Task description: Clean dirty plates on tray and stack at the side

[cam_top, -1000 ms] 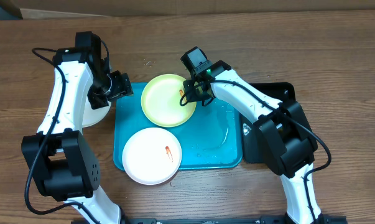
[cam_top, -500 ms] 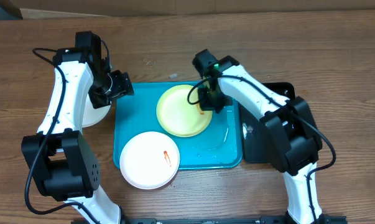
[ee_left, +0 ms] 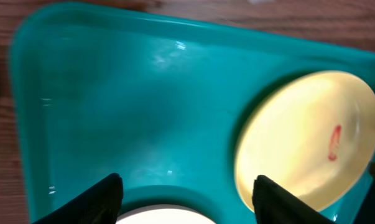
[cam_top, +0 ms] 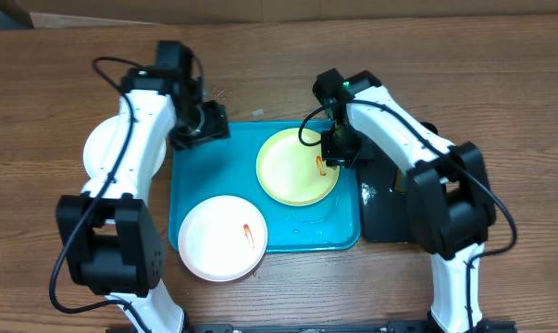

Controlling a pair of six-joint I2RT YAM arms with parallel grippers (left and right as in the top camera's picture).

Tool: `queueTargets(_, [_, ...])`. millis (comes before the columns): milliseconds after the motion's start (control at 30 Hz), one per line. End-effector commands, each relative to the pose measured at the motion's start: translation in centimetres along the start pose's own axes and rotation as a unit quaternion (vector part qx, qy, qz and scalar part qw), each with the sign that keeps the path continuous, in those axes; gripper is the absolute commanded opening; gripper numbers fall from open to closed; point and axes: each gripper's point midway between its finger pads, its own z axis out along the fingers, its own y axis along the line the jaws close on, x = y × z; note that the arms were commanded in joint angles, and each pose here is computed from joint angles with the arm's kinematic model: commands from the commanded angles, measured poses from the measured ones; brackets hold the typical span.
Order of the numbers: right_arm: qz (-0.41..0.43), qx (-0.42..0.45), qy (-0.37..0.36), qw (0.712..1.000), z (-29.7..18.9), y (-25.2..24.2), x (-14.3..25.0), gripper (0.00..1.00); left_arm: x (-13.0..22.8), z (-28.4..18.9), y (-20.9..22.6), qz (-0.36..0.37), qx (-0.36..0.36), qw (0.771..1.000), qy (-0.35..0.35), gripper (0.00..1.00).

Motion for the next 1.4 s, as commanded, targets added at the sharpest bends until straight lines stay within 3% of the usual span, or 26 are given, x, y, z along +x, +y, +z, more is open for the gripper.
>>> queueTargets(0, [0.004, -0.036, -0.089, 0.995, -7.8, -0.7, -1.3, 0.40, 0.4, -0.6, -2.8, 0.022, 0.016, 1.000, -0.007, 0.63])
queueTargets(133, [0.034, -0.034, -0.103, 0.994, -10.5, -4.0, -0.7, 0.43, 1.6, 0.7, -4.1, 0.048, -0.003, 0.999, -0.002, 0.63])
queueTargets(267, [0.084, -0.027, -0.085, 0.992, -11.2, -8.4, -0.1, 0.57, 2.7, 2.2, -4.9, 0.073, -0.028, 0.997, -0.004, 0.59])
queueTargets(500, [0.145, -0.017, -0.043, 0.988, -9.1, -13.8, 0.6, 0.57, 4.0, 5.4, -5.3, 0.071, -0.026, 0.997, -0.008, 0.46])
queueTargets(700, [0.154, -0.010, -0.035, 0.987, -6.6, -14.5, 0.5, 0.57, 4.3, 7.3, -4.9, 0.069, -0.018, 0.997, -0.019, 0.37])
queueTargets(867, [0.155, -0.004, -0.032, 0.987, -4.3, -14.6, 0.6, 0.57, 4.7, 8.3, -5.3, 0.079, -0.013, 0.996, -0.027, 0.36])
queueTargets(1000, [0.155, 0.018, -0.040, 0.987, -3.3, -15.4, 0.4, 0.62, 4.6, 8.5, -6.0, 0.087, -0.008, 0.996, -0.033, 0.30])
queueTargets(1100, [0.155, 0.030, -0.036, 0.987, -2.2, -15.8, 0.8, 0.69, 4.7, 8.6, -6.3, 0.091, -0.008, 0.995, -0.035, 0.30])
queueTargets(1367, [0.155, 0.028, -0.029, 0.987, 0.6, -15.6, 1.5, 0.69, 4.7, 8.8, -6.4, 0.093, -0.007, 0.995, -0.036, 0.30])
